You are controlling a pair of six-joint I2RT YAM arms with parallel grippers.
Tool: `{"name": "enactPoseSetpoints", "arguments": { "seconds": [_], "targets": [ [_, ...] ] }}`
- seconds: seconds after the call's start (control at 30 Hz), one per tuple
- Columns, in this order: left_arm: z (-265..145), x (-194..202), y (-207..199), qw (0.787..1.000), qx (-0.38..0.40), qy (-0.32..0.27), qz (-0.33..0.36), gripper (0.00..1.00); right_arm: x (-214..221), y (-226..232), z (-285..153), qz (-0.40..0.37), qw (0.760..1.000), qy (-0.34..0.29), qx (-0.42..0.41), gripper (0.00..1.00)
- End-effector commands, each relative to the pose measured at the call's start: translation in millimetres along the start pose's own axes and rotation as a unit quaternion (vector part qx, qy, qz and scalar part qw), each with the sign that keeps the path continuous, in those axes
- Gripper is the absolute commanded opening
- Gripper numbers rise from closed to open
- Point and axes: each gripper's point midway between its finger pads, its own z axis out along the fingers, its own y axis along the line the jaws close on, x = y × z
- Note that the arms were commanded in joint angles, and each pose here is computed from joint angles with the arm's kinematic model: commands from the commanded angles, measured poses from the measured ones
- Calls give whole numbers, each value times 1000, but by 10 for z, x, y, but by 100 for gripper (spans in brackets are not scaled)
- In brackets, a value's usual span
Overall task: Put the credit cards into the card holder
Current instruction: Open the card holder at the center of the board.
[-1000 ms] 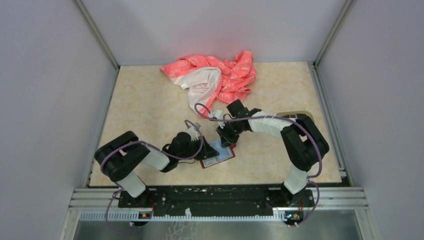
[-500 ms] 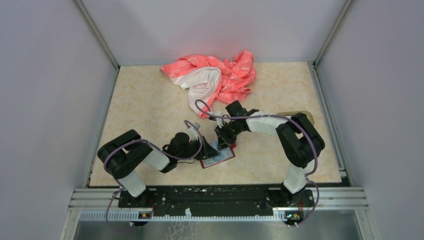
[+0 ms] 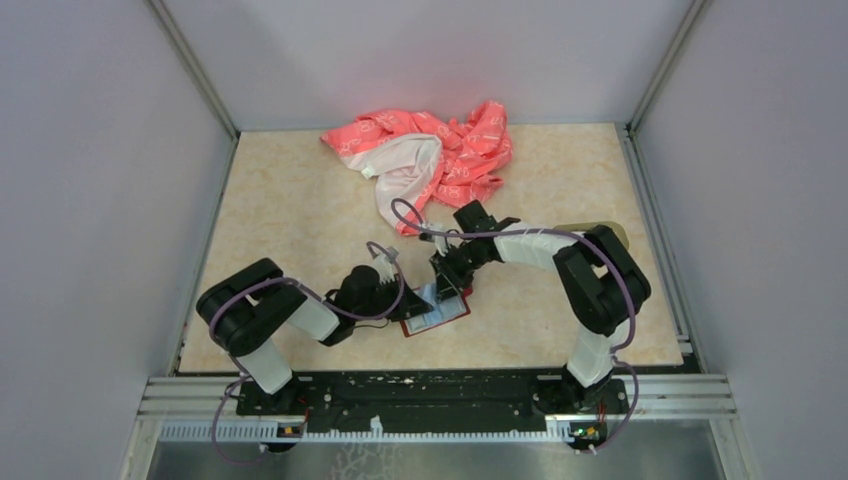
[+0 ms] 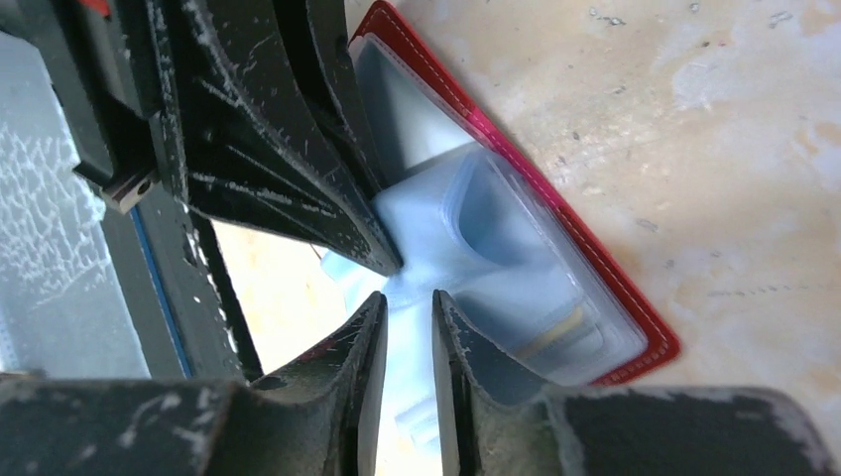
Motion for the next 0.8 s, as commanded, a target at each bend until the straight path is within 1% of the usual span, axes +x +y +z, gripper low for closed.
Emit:
{"name": "enactPoseSetpoints", "arguments": {
  "seconds": [0.0, 0.03, 0.07, 0.1, 0.17, 0.23, 0.43, 0.57, 0.77],
  "targets": [
    [-190, 476, 676, 991, -113, 69, -21, 13, -332, 23, -325, -93, 994, -54, 35, 25],
    [-190, 476, 654, 992, -103, 69, -24, 13, -315, -40, -353, -101, 992, -55, 58, 25],
    [-192, 484, 642, 993, -95, 70, -29, 14, -296, -103, -368, -99, 990, -55, 79, 23],
    [-194, 492, 615, 993, -84, 72, -32, 14, -281, -181, -370, -94, 989, -52, 99, 18],
    [-190, 498, 570, 995, -66, 73, -37, 15, -266, -217, -336, -82, 990, -45, 101, 12],
    [-184, 493, 523, 995, -49, 72, -39, 15, -259, -218, -285, -76, 992, -38, 97, 9],
    [-214, 499, 476, 996, -27, 67, -43, 16, -206, -281, -130, -57, 992, -21, 111, 8],
    [-219, 513, 448, 997, -13, 68, -43, 16, -211, -264, -63, -62, 992, -15, 113, 8],
    [-237, 539, 396, 997, 10, 68, -44, 16, -358, -241, -211, -97, 984, -31, 143, 7]
  ]
}}
